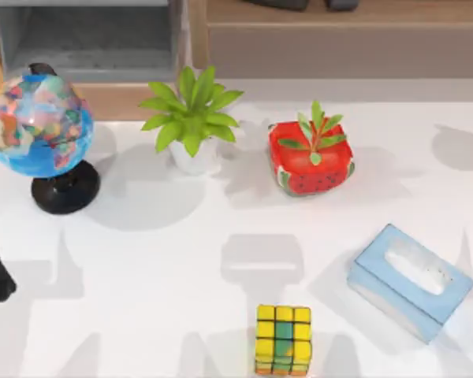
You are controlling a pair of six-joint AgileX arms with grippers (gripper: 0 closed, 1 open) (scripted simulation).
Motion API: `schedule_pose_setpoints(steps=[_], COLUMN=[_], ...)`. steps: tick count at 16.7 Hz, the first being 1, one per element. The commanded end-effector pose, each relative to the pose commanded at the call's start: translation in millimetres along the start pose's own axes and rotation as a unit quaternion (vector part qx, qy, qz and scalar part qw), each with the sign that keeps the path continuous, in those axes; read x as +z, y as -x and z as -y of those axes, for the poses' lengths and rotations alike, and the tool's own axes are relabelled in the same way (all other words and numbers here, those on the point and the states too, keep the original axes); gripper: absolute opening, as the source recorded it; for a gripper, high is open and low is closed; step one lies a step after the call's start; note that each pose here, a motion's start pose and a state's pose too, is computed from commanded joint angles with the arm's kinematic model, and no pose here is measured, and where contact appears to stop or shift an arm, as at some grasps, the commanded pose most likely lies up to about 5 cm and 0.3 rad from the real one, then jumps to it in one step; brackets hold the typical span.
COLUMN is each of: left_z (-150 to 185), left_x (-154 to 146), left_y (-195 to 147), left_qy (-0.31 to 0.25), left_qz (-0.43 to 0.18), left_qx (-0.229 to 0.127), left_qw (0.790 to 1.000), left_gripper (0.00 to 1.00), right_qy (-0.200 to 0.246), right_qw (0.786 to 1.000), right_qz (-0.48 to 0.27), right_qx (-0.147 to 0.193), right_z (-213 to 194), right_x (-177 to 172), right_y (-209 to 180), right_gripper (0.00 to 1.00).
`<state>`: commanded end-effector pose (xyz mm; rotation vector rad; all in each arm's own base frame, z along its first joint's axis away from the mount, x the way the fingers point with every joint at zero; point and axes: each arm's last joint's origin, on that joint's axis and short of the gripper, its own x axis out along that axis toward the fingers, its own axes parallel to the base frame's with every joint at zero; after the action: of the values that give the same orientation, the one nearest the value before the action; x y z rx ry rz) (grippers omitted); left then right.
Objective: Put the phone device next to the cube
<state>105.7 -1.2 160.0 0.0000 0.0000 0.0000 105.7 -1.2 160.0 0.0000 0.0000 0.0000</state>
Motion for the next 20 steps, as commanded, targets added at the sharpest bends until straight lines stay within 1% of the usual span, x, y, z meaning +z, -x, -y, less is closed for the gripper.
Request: schedule_pose_setpoints(steps=[3,6,9,11,13,15,17,20], left_z=[0,-3,-8,-14,-22,-33,-47,-71], left_x=[2,16,38,52,62,66,61,41], left_y=[0,-2,-12,-27,-49,-77,-107,-150], left_qy=[-0.002,-0.022,-0.054,-0.076,-0.095,-0.109,-0.116,-0.113], left_qz=[-0.004,-0.042,-0.122,-0.196,-0.282,-0.371,-0.458,-0.57], left_qx=[0.001,0.012,0.026,0.032,0.033,0.026,0.011,-0.022], left_qw=[1.0,0.999,0.991,0.977,0.954,0.922,0.881,0.813], left_gripper=[1.0,1.0,1.0,1.0,1.0,1.0,1.0,1.0], right_qy=[0.0,0.0,0.0,0.0,0.0,0.0,0.0,0.0], right_qw=[1.0,1.0,1.0,1.0,1.0,1.0,1.0,1.0], right_qz=[0.0,0.0,0.0,0.0,0.0,0.0,0.0,0.0], right_qx=[0.0,0.0,0.0,0.0,0.0,0.0,0.0,0.0], right_z=[0,0,0,0,0,0,0,0], right_x=[0,0,0,0,0,0,0,0], right_y=[0,0,0,0,0,0,0,0], right_gripper=[1.0,1.0,1.0,1.0,1.0,1.0,1.0,1.0])
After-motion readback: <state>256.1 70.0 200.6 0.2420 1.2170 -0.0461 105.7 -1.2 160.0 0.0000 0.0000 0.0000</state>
